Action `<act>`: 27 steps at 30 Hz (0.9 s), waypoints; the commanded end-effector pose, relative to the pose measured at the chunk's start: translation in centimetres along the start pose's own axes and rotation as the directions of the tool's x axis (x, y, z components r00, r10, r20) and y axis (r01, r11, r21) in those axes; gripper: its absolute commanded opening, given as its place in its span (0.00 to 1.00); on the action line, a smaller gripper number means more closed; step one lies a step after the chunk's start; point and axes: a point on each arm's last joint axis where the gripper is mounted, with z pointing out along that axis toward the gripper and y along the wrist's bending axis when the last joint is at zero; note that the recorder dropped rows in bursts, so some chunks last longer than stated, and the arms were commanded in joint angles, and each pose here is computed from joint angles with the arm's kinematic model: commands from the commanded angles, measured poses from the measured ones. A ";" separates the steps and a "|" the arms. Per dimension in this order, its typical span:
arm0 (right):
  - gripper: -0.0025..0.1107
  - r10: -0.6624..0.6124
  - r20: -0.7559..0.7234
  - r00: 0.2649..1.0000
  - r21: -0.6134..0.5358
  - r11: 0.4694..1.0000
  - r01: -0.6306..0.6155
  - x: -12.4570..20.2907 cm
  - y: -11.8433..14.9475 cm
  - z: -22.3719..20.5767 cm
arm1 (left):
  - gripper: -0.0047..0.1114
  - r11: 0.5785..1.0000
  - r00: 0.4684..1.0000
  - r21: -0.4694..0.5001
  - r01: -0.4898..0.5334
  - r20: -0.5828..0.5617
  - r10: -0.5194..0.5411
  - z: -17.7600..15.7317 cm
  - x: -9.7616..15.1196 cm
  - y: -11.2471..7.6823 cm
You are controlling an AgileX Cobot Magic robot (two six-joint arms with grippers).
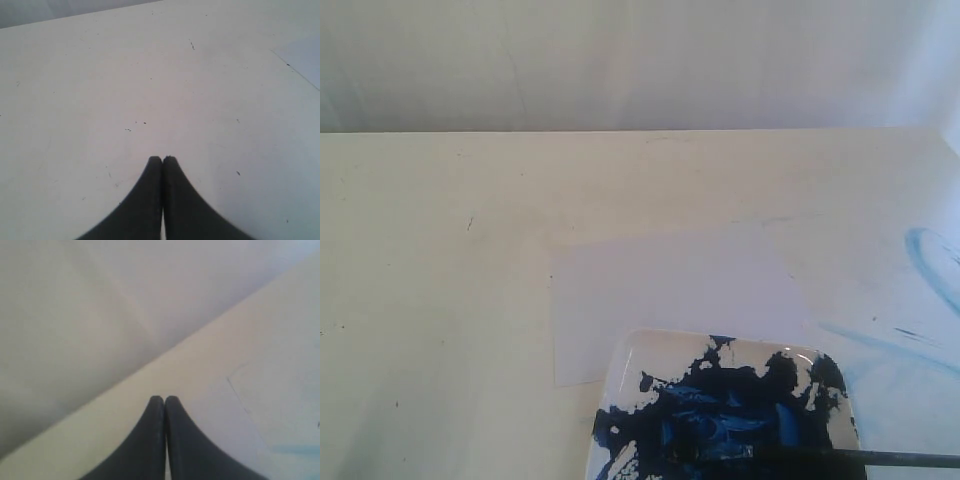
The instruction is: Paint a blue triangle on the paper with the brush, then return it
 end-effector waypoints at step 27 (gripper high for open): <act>0.02 -0.730 -0.500 0.466 0.177 0.440 0.880 -10.0 1.5 7.5 | 0.04 1.000 1.000 0.009 0.004 0.005 -0.004 0.0 0.0 -0.1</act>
